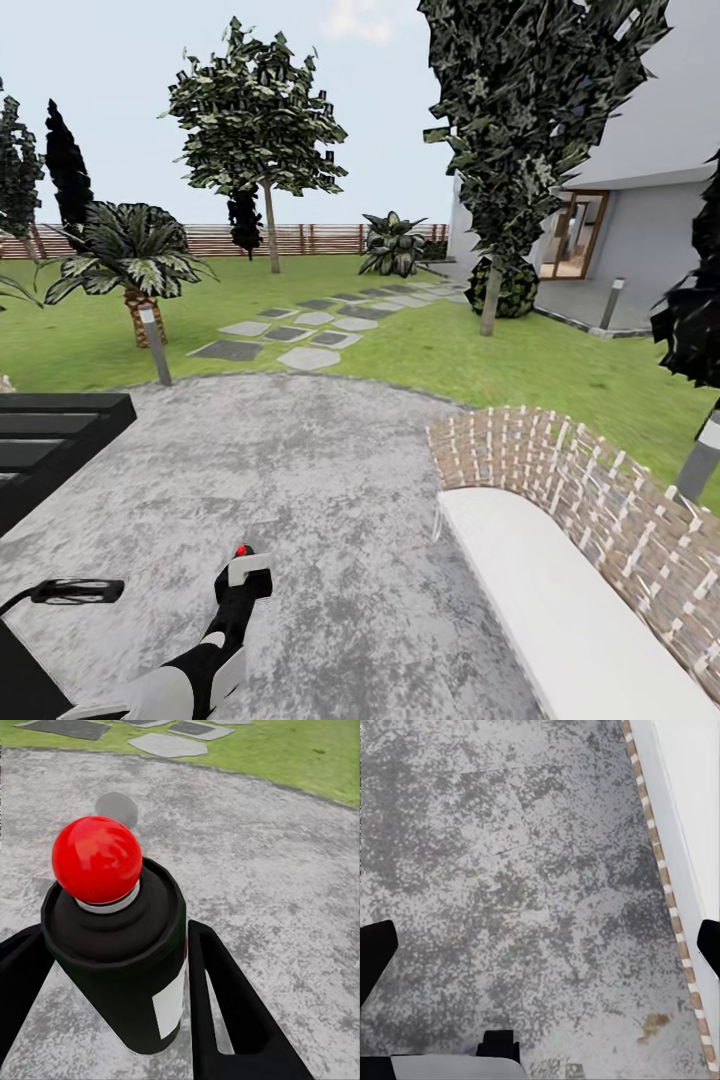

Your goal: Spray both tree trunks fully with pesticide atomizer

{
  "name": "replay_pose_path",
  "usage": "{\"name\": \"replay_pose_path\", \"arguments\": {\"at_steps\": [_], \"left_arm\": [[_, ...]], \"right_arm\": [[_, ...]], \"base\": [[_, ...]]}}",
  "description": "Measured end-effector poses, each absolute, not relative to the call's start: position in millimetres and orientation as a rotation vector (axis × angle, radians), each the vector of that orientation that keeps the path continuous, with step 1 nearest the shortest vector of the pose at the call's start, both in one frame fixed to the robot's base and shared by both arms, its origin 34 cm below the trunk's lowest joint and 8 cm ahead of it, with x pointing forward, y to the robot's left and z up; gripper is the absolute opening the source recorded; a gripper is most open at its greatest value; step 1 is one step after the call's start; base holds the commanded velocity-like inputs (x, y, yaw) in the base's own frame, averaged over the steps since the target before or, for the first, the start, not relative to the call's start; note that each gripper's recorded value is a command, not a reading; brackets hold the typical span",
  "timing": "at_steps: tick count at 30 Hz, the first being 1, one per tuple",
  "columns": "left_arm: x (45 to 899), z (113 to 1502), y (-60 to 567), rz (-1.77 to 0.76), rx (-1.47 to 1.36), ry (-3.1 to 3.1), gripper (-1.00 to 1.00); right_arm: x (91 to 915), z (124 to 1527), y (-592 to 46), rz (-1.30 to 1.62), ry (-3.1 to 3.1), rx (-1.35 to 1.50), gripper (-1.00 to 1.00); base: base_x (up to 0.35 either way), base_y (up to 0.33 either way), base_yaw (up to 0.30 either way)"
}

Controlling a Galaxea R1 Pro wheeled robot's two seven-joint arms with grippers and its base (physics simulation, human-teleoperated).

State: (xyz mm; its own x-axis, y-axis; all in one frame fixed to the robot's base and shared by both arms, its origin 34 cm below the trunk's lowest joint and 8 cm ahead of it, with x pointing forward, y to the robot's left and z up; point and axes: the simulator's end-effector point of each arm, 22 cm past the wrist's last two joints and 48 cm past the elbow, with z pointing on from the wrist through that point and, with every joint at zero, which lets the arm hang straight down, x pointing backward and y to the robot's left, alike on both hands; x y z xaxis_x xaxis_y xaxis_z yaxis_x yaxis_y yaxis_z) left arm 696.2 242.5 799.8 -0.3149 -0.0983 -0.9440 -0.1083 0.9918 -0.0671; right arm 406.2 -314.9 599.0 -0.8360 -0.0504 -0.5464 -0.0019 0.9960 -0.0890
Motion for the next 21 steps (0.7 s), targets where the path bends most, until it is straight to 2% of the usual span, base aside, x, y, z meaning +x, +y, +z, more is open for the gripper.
{"name": "replay_pose_path", "arguments": {"at_steps": [4, 14, 21], "left_arm": [[696.2, 799.8, 242.5, 0.01, -0.149, 1.894, -1.0], [696.1, 799.6, 242.5, 0.01, -0.149, 1.895, -1.0], [696.2, 799.6, 242.5, 0.01, -0.149, 1.895, -1.0]], "right_arm": [[406.2, 599.0, -314.9, -0.113, 2.559, -0.037, 1.0], [406.2, 599.0, -314.9, -0.113, 2.559, -0.037, 1.0], [406.2, 599.0, -314.9, -0.113, 2.559, -0.037, 1.0]], "base": [[0.35, 0.0, 0.13], [0.35, 0.0, 0.22], [0.35, 0.0, 0.062]]}}
